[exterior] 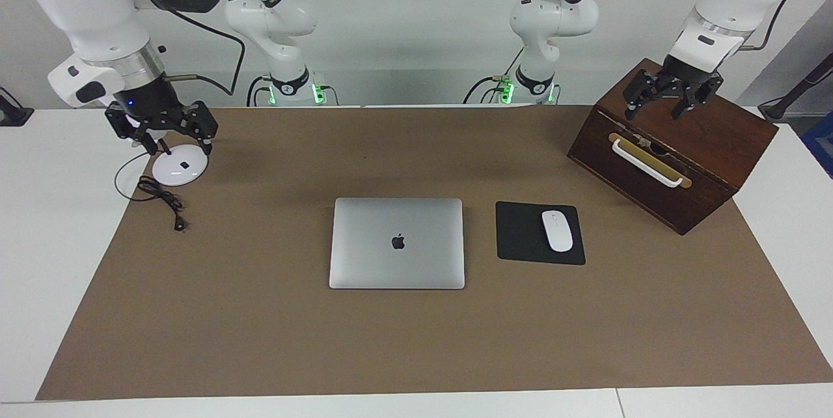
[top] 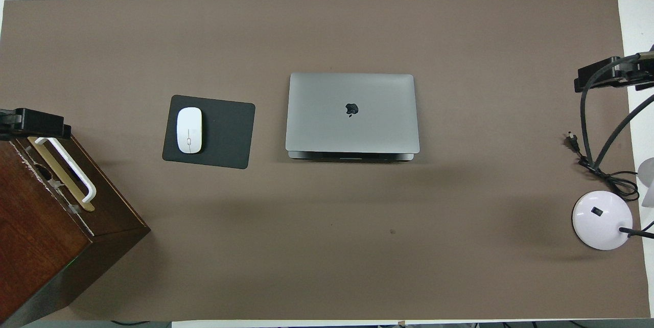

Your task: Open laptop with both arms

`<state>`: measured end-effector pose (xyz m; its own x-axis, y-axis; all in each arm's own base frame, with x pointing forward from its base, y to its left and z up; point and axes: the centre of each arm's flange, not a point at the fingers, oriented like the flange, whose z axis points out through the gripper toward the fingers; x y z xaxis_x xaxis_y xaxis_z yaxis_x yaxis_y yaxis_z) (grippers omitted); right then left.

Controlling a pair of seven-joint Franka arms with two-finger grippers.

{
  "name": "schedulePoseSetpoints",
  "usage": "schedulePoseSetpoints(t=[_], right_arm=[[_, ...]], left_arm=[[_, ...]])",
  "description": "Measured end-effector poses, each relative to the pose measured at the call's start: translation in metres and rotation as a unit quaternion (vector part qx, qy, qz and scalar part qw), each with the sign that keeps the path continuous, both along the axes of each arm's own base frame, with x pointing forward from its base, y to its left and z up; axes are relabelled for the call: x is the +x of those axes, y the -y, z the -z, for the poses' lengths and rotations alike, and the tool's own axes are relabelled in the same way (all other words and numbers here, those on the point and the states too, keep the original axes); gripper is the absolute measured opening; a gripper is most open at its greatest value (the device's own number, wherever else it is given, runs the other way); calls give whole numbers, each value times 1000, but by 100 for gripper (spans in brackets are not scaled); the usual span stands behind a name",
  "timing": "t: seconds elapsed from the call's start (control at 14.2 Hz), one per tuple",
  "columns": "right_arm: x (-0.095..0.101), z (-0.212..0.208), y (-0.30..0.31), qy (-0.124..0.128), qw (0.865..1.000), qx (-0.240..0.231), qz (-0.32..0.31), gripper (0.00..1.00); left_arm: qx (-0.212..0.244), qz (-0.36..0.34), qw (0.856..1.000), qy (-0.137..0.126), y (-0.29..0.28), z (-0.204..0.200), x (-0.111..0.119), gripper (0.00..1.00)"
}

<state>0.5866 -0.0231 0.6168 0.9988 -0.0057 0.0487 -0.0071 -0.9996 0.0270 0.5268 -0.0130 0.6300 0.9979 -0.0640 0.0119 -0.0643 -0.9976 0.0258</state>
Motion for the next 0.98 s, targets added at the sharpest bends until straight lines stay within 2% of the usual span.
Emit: schedulePoseSetpoints(t=[0.77, 0.98], right_arm=[[5, -1, -2, 17, 1000, 0, -2, 100], [6, -1, -5, 20, 999, 5, 27, 100]], left_arm=[[0, 0, 1000, 2, 0, -1, -1, 100], [0, 0, 1000, 2, 0, -1, -1, 100]])
